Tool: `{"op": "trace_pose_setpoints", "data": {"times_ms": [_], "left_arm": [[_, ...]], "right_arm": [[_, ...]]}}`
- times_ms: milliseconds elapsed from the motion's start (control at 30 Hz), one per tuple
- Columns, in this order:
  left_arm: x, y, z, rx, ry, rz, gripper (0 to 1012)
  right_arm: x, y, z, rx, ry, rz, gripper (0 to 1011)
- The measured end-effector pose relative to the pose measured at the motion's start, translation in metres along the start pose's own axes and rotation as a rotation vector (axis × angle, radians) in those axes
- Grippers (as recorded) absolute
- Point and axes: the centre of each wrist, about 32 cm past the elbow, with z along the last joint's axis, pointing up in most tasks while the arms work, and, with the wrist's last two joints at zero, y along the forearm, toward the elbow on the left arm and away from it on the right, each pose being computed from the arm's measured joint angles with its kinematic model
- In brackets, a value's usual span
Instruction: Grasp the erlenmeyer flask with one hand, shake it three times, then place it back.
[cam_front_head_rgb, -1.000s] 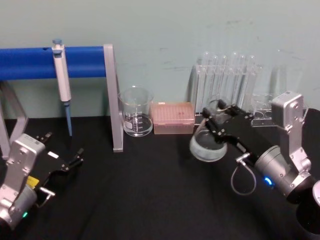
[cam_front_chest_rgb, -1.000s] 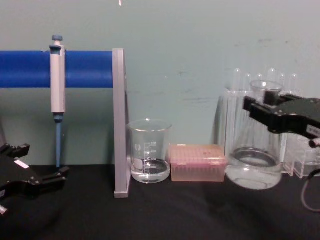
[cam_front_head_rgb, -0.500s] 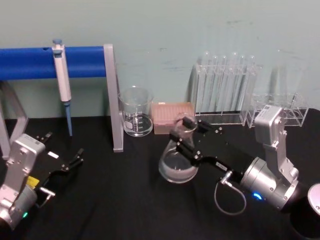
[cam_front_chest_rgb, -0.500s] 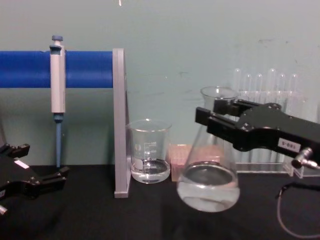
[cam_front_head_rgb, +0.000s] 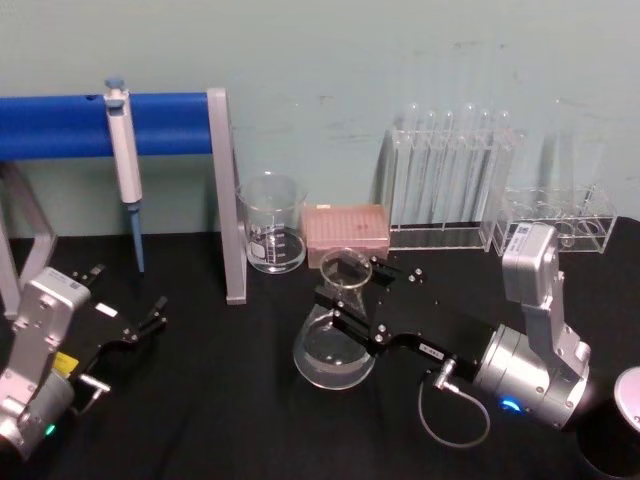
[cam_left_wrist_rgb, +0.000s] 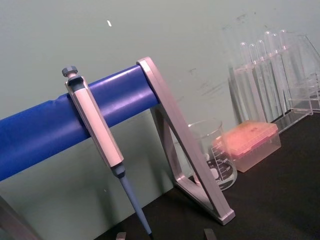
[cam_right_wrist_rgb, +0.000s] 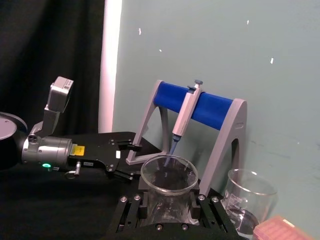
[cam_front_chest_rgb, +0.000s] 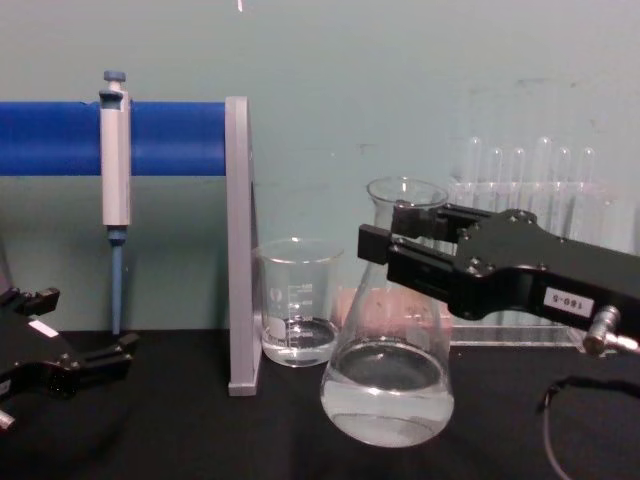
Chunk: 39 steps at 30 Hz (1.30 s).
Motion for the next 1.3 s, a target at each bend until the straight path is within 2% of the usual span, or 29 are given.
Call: {"op": "trace_pose_setpoints", "data": {"times_ms": [367,667,967,1300], "left_arm": [[0.0,0.0,0.0,0.0,0.0,0.0,1001],[0.0,0.0,0.0,0.0,0.0,0.0,1001],[0.0,0.0,0.0,0.0,0.0,0.0,1001],[0.0,0.0,0.0,0.0,0.0,0.0,1001]], "right_arm": [[0.0,0.0,0.0,0.003,0.0,0.007,451],[0.002,0.0,-0.002,0.003,-0.001,-0.024,451],[0.009,-0.001,-0.002,-0.002,-0.011,-0.119,451],[0.024,-0.006,-0.002,-0.016,-0.023,-0.279,451]]}}
